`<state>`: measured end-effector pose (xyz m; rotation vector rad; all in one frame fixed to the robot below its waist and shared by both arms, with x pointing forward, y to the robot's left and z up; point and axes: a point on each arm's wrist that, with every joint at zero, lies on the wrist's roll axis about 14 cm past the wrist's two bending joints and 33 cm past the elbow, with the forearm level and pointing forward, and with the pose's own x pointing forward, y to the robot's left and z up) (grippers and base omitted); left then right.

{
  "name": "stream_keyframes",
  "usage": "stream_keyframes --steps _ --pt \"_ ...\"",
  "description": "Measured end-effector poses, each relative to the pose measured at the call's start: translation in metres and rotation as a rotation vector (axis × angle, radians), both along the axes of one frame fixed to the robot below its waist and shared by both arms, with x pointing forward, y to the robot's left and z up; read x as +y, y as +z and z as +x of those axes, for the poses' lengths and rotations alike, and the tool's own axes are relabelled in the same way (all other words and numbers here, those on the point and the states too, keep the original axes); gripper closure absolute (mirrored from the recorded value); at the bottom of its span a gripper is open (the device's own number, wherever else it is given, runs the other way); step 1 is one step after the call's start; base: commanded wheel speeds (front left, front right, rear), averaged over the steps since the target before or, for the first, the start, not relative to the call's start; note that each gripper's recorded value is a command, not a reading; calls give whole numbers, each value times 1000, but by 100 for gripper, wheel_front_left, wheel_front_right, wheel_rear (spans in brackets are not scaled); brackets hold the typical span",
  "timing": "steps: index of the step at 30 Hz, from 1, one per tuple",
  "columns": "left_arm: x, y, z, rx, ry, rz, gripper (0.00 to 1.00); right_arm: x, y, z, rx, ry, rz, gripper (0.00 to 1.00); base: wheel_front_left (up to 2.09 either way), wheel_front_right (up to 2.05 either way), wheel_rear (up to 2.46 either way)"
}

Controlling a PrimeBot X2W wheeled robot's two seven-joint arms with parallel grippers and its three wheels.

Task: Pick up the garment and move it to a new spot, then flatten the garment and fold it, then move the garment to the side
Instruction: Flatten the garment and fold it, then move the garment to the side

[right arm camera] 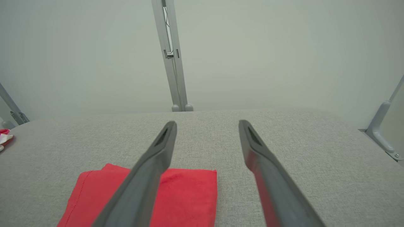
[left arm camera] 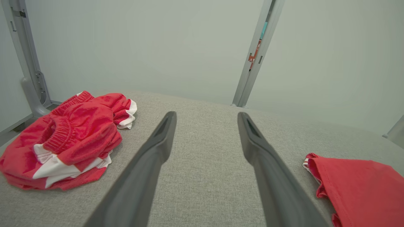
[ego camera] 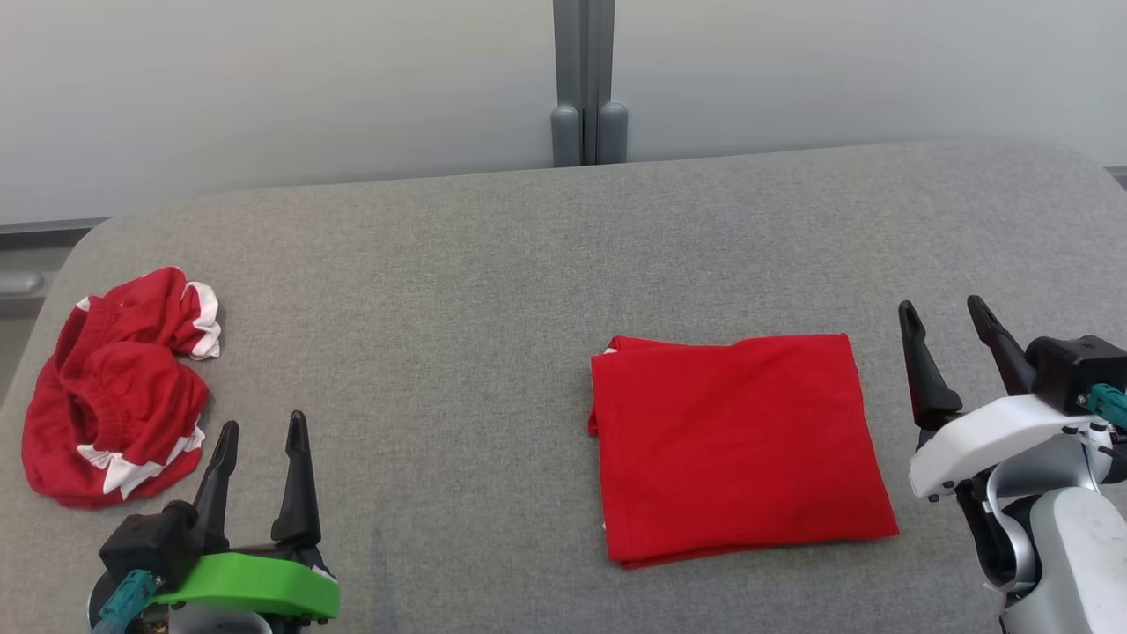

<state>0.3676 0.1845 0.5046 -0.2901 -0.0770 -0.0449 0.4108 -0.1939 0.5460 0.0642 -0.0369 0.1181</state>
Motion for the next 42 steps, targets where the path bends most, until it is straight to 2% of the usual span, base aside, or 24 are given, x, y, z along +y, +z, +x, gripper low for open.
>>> stream_keyframes --steps 10,28,30,32,35,37,42 --pt "-9 -3 6 32 -42 8 0 -1 -9 -7 41 1 -4 0 0 0 0" --pt "-7 -5 10 30 -35 8 0 5 -23 -4 95 20 0 0 0 0 0" --pt "-6 -5 12 29 -33 9 0 4 -31 -1 144 22 -8 0 0 0 0" --pt "-5 -4 14 24 -27 9 0 4 -48 0 251 28 -15 0 0 0 0" --pt "-1 -4 16 20 -16 9 0 2 -92 -8 484 38 -29 0 0 0 0" --pt "1 -5 17 21 -8 9 0 -2 -106 -10 570 39 -35 0 0 0 0" --pt "9 -7 17 23 15 12 0 3 -125 -6 666 58 -23 0 0 0 0"
